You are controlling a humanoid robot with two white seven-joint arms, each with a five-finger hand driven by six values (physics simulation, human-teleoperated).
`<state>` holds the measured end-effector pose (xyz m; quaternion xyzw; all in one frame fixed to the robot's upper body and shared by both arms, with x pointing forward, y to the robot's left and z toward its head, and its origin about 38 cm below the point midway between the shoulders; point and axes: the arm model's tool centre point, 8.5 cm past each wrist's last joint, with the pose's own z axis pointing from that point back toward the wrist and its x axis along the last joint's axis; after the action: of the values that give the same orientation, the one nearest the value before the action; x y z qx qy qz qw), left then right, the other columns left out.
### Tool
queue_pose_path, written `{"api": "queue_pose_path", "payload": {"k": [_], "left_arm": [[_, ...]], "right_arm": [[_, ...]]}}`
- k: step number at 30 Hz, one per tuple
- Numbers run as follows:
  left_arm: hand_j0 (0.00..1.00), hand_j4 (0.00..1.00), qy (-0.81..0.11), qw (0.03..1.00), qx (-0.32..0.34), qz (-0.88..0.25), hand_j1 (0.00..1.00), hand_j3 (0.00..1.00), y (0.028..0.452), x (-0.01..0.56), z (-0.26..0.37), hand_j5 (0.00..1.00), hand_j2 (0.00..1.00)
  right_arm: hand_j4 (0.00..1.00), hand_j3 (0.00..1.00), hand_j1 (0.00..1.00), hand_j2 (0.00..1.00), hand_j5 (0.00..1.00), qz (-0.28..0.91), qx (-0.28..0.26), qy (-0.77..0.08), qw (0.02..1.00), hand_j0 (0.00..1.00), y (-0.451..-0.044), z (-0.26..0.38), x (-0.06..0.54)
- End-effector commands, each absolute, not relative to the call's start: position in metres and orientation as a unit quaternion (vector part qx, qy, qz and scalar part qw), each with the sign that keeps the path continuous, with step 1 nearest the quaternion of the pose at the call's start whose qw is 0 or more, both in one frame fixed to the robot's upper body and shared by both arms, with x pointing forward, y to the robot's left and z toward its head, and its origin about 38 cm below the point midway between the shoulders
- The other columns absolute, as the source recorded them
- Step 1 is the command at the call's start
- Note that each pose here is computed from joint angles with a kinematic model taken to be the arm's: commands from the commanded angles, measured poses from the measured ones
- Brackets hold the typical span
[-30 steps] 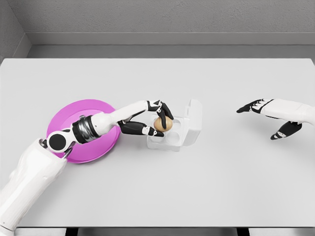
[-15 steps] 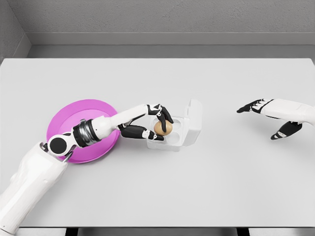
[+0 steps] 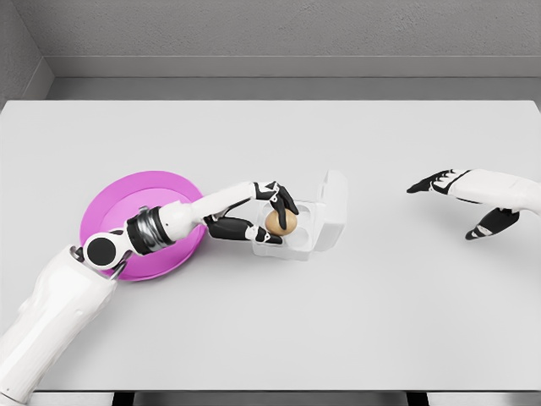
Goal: Pack egg into the box and close the box lid
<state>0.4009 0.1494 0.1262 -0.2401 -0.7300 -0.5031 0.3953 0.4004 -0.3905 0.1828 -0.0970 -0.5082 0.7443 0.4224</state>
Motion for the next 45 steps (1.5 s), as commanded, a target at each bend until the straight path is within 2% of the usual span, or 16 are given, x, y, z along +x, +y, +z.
{"api": "queue_pose_path", "payload": {"k": [1, 20, 45], "left_arm": [[0.33, 0.33, -0.731, 0.397, -0.242, -0.499, 0.33, 0.33, 0.15, 0.401, 0.127, 0.33, 0.33], [0.33, 0.33, -0.742, 0.389, -0.257, -0.482, 0.33, 0.33, 0.149, 0.401, 0.138, 0.33, 0.33], [0.34, 0.34, -0.716, 0.432, -0.266, -0.481, 0.34, 0.34, 0.149, 0.404, 0.133, 0.34, 0.34]], "right_arm": [[1.0, 1.0, 1.0, 1.0, 1.0, 0.742, -0.097, -0.51, 0.424, 1.0, -0.391, 0.184, 0.401], [1.0, 1.0, 1.0, 1.0, 1.0, 0.742, -0.099, -0.511, 0.422, 1.0, -0.391, 0.186, 0.402], [1.0, 1.0, 1.0, 1.0, 1.0, 0.742, -0.098, -0.511, 0.423, 1.0, -0.391, 0.185, 0.402]]}}
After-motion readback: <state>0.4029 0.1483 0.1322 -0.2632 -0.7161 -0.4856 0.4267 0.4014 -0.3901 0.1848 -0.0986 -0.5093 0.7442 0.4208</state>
